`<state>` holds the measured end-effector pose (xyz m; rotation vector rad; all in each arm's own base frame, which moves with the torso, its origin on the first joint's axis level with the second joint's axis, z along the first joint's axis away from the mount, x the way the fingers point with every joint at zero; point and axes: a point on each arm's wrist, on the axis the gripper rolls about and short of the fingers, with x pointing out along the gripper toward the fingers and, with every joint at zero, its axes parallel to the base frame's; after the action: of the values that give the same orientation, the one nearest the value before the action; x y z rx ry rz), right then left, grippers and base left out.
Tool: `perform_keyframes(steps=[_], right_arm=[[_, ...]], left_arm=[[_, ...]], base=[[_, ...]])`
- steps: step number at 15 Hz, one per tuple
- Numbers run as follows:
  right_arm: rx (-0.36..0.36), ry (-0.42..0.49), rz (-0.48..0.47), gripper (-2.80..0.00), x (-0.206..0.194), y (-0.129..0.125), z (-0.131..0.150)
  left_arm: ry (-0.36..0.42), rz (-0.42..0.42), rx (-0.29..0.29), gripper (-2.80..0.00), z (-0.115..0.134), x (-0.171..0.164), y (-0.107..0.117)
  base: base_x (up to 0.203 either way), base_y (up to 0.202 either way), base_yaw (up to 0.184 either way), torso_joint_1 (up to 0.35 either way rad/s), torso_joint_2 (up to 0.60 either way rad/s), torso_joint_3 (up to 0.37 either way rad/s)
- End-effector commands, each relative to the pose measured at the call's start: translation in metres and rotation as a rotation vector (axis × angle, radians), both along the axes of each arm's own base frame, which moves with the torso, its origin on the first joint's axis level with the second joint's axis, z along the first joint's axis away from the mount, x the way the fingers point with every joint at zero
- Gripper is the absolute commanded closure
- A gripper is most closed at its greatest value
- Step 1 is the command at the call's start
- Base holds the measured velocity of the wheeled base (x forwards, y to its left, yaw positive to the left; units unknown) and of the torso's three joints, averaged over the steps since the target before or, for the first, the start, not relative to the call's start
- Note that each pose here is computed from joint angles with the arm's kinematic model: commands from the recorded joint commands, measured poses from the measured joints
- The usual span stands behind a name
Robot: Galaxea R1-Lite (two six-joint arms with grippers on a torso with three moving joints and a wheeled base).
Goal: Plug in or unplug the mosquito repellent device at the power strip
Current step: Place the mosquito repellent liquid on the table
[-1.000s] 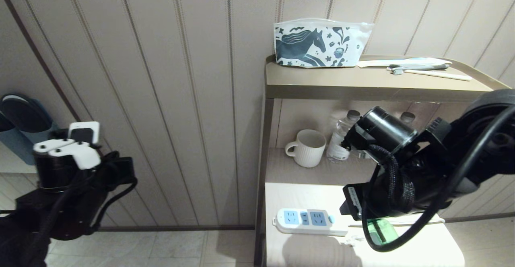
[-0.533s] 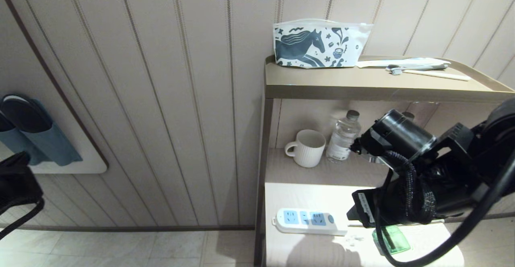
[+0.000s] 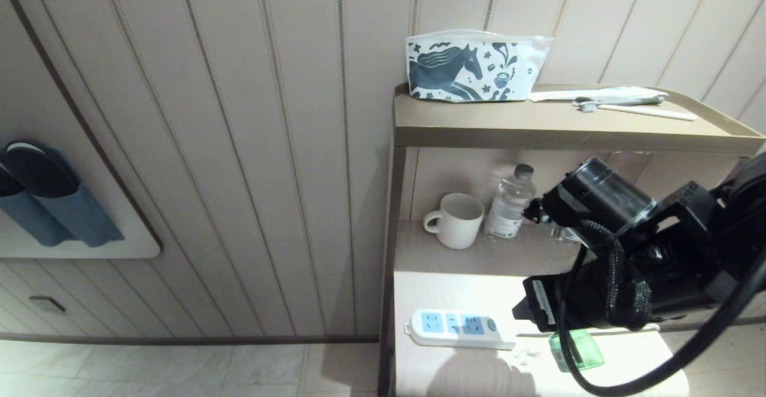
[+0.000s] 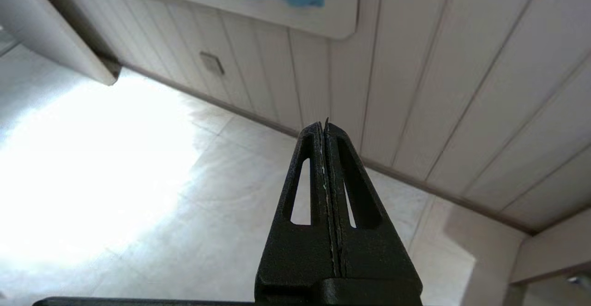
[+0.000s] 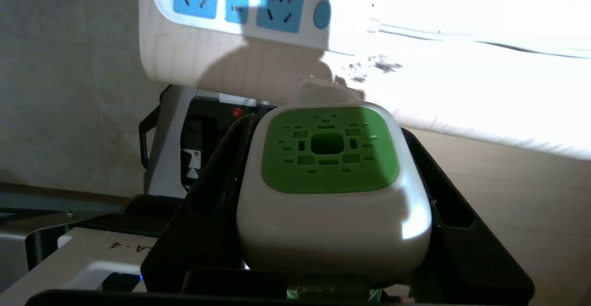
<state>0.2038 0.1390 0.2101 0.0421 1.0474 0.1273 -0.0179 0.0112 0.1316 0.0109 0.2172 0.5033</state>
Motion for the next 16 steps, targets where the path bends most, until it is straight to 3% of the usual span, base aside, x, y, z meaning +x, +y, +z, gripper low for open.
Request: perform_keyframes(steps=[1,3,6,8,10,14,16], right_arm=[[0.014,-0.026,-0.011,0.0,0.001,0.0,0.001],[0.073,-0.11,-0.017,0.0,-0.006,-0.005,0.013],[0.202,-0.328,-0.029,0.0,-0.024,-0.018,0.026],[0.26,-0.451,-0.029,0.0,-0.039,-0.029,0.03],[0.293,-0.568,-0.014,0.0,-0.052,-0.04,0.029],[0.204,-0.712,-0.077,0.0,-0.052,-0.061,0.002],[0.162,-0.742,-0.099,0.0,-0.05,-0.067,-0.017]], left_arm=[[-0.116,-0.066,0.033,0.0,-0.03,-0.021,-0.002],[-0.145,-0.234,0.05,0.0,-0.04,-0.017,-0.005],[-0.21,-0.475,0.032,0.0,-0.048,-0.008,-0.011],[-0.179,-0.506,0.005,0.0,-0.059,-0.005,-0.011],[-0.173,-0.512,0.031,0.0,-0.059,-0.005,-0.011],[-0.18,-0.514,0.019,0.0,-0.059,-0.005,-0.011],[-0.187,-0.511,0.001,0.0,-0.059,-0.005,-0.011]], base=[[0.0,0.0,0.0,0.0,0.0,0.0],[0.0,0.0,0.0,0.0,0.0,0.0],[0.0,0.0,0.0,0.0,0.0,0.0],[0.0,0.0,0.0,0.0,0.0,0.0],[0.0,0.0,0.0,0.0,0.0,0.0],[0.0,0.0,0.0,0.0,0.0,0.0],[0.0,0.0,0.0,0.0,0.0,0.0]])
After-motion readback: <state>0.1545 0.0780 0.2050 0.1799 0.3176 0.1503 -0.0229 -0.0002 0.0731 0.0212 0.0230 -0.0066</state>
